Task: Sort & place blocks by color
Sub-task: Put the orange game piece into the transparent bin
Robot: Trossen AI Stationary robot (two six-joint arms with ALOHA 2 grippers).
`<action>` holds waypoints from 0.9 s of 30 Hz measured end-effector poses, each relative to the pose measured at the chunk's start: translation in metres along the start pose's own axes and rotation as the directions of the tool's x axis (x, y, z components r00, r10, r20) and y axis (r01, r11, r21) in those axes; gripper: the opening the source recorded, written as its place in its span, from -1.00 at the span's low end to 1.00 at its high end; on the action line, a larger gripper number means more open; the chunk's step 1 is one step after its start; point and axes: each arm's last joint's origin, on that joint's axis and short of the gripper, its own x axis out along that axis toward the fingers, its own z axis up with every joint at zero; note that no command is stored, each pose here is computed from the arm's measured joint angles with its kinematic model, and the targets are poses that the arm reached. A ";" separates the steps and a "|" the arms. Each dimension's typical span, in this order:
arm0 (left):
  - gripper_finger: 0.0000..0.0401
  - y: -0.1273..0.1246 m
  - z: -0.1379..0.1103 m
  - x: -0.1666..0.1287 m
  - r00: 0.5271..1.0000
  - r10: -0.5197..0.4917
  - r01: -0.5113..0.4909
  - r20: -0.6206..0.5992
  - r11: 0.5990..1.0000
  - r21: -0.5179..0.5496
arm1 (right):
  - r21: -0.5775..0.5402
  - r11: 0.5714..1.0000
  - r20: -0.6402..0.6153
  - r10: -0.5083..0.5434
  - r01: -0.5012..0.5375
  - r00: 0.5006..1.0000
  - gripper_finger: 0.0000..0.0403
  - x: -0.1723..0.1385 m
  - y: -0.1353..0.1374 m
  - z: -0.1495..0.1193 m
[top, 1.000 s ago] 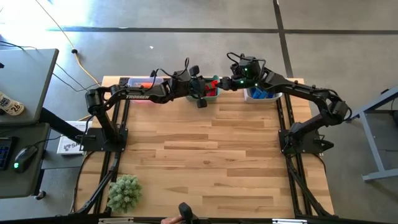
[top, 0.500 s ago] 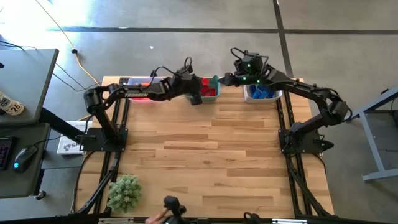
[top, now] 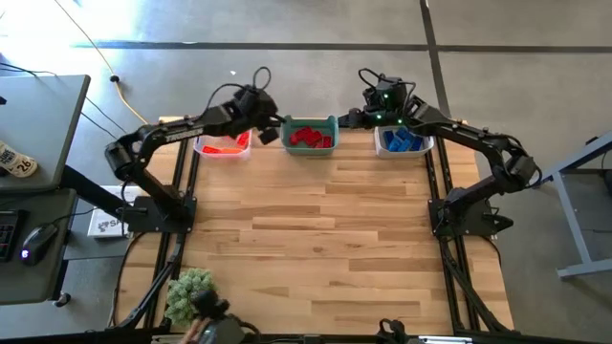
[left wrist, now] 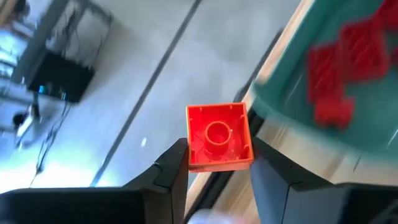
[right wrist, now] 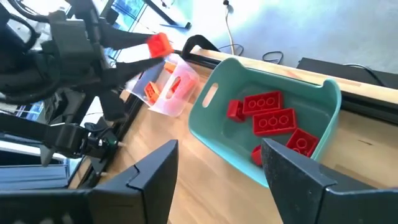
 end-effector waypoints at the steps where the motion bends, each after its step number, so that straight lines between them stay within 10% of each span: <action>1: -0.45 0.005 -0.004 -0.004 1.000 0.004 -0.004 -0.030 1.000 0.001 | 0.001 1.000 0.001 -0.001 0.001 1.000 0.08 0.000 0.000 0.000; 13: -0.39 0.034 -0.052 -0.022 0.927 -0.039 0.048 -0.372 0.999 0.017 | -0.020 1.000 0.009 -0.008 0.008 1.000 0.08 -0.001 -0.003 0.002; 27: -0.24 0.040 -0.062 -0.021 0.902 -0.126 0.089 -0.413 0.990 -0.107 | -0.020 1.000 0.009 -0.008 0.009 1.000 0.08 -0.001 -0.003 0.002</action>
